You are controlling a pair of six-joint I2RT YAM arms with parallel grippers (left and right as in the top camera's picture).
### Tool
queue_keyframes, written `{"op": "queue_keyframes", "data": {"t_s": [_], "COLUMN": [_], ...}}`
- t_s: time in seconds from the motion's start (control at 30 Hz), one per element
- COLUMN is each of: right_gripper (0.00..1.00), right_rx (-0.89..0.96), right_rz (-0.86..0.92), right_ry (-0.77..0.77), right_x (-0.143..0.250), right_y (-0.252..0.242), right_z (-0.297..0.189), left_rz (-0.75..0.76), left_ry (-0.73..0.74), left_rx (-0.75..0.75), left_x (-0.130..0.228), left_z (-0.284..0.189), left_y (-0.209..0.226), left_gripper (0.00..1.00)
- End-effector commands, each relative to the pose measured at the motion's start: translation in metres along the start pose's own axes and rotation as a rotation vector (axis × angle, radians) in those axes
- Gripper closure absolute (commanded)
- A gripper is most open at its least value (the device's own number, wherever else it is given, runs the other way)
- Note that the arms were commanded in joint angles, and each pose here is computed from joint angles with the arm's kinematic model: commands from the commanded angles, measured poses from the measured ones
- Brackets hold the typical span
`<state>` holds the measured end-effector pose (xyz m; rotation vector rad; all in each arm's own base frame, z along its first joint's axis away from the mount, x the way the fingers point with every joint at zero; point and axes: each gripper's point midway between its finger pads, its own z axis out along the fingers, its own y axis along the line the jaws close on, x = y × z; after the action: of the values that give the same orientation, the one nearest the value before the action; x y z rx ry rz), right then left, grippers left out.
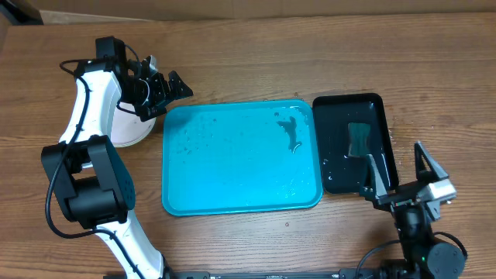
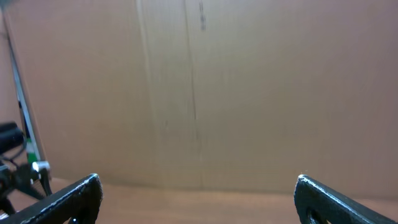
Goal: Clean dirty plates on tray and stack at the side
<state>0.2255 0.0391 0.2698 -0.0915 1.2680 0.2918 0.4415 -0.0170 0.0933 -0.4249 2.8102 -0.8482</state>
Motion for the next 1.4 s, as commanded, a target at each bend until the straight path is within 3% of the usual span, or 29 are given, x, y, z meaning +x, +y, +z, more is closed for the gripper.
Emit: {"op": "queue_keyframes", "data": {"t_s": [0.0, 0.33, 0.5, 1.37], "right_gripper": [0.00, 0.00, 0.00, 0.00], "right_rx": [0.004, 0.044, 0.033, 0.033], "right_rz": [0.014, 0.009, -0.081, -0.081], "right_ry": [0.037, 0.306, 0.309, 0.309], "right_x": [0.023, 0.095, 0.095, 0.095], "right_y": [-0.004, -0.014, -0.014, -0.014], "right_z": [-0.001, -0.013, -0.013, -0.013], "left_rz": [0.027, 0.027, 0.027, 0.027], "left_ry": [0.000, 0.000, 0.000, 0.000], "left_rx": [0.012, 0.012, 0.012, 0.012], "left_x": [0.000, 0.000, 0.000, 0.000], "left_z": [-0.001, -0.001, -0.001, -0.001], "left_y": [-0.003, -0.003, -0.003, -0.003], "left_gripper": [0.00, 0.00, 0.00, 0.00]}}
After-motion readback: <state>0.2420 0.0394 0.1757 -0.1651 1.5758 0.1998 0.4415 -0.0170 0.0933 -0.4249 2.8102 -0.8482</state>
